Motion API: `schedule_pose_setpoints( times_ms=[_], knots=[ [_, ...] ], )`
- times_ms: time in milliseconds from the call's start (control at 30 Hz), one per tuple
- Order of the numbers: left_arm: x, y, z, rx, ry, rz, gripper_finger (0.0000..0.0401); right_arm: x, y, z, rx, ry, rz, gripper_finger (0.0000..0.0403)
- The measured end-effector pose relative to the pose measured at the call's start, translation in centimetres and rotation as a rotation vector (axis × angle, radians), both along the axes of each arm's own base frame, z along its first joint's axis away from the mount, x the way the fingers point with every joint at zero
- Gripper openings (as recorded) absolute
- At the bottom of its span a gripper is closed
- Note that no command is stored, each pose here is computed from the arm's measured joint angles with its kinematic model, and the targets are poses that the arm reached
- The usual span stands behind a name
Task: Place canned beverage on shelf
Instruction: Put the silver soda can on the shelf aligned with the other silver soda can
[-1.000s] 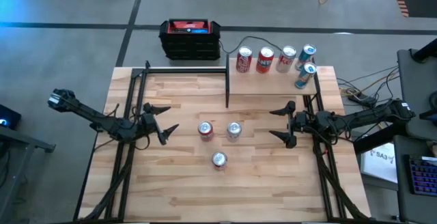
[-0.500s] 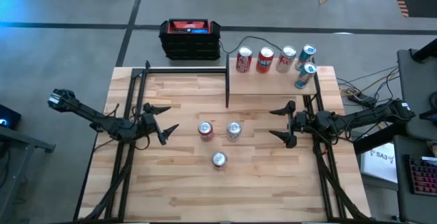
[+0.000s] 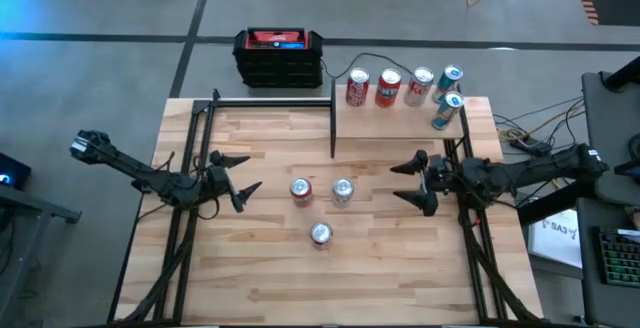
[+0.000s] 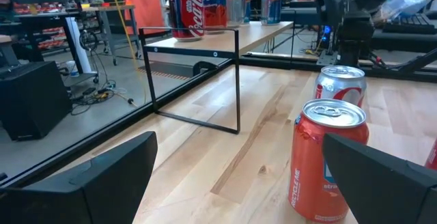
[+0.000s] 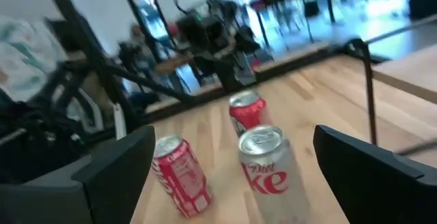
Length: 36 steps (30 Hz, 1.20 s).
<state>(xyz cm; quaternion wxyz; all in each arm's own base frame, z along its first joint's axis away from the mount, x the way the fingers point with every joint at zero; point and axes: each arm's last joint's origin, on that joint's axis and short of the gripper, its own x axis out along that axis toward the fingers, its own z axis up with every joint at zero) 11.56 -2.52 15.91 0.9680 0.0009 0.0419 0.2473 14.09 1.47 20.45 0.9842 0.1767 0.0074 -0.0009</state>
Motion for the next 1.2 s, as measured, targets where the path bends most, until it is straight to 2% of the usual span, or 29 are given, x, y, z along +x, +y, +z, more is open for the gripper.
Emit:
schedule_pose_setpoints(
  times_ms=[200,333,433,633,733,833,967,1033,1133,1200],
  knots=[
    [0.0,0.0,0.0,0.000,0.000,0.001,0.0400,1.9,0.2,3.9,-0.049,0.325,-0.026,0.0383],
    [0.0,0.0,0.0,0.000,0.000,0.000,0.0400,3.7,0.3,5.3,-0.059,0.507,-0.061,0.0383],
    [0.0,0.0,0.0,0.000,0.000,0.000,0.0400,5.2,0.4,5.8,-0.021,0.575,-0.129,0.0383],
    [0.0,0.0,0.0,0.000,0.000,0.000,0.0400,7.4,0.0,5.2,-0.026,0.671,-0.411,0.0383],
    [0.0,0.0,0.0,0.000,0.000,0.000,0.0400,8.6,0.1,4.4,-0.009,0.709,-0.450,0.0383],
    [0.0,0.0,0.0,0.000,0.000,0.000,0.0400,10.0,0.3,4.1,0.065,0.739,-0.432,0.0383],
    [0.0,0.0,0.0,0.000,0.000,0.000,0.0400,11.9,0.4,4.3,0.236,0.704,-0.530,0.0383],
    [0.0,0.0,0.0,0.000,0.000,0.000,0.0400,12.9,0.4,4.5,0.275,0.712,-0.563,0.0383],
    [0.0,0.0,0.0,0.000,0.000,0.000,0.0400,13.8,0.6,5.1,0.319,0.782,-0.605,0.0383],
    [0.0,0.0,0.0,0.000,0.000,0.000,0.0400,14.0,0.7,5.8,0.388,0.857,-0.637,0.0383]
  ],
)
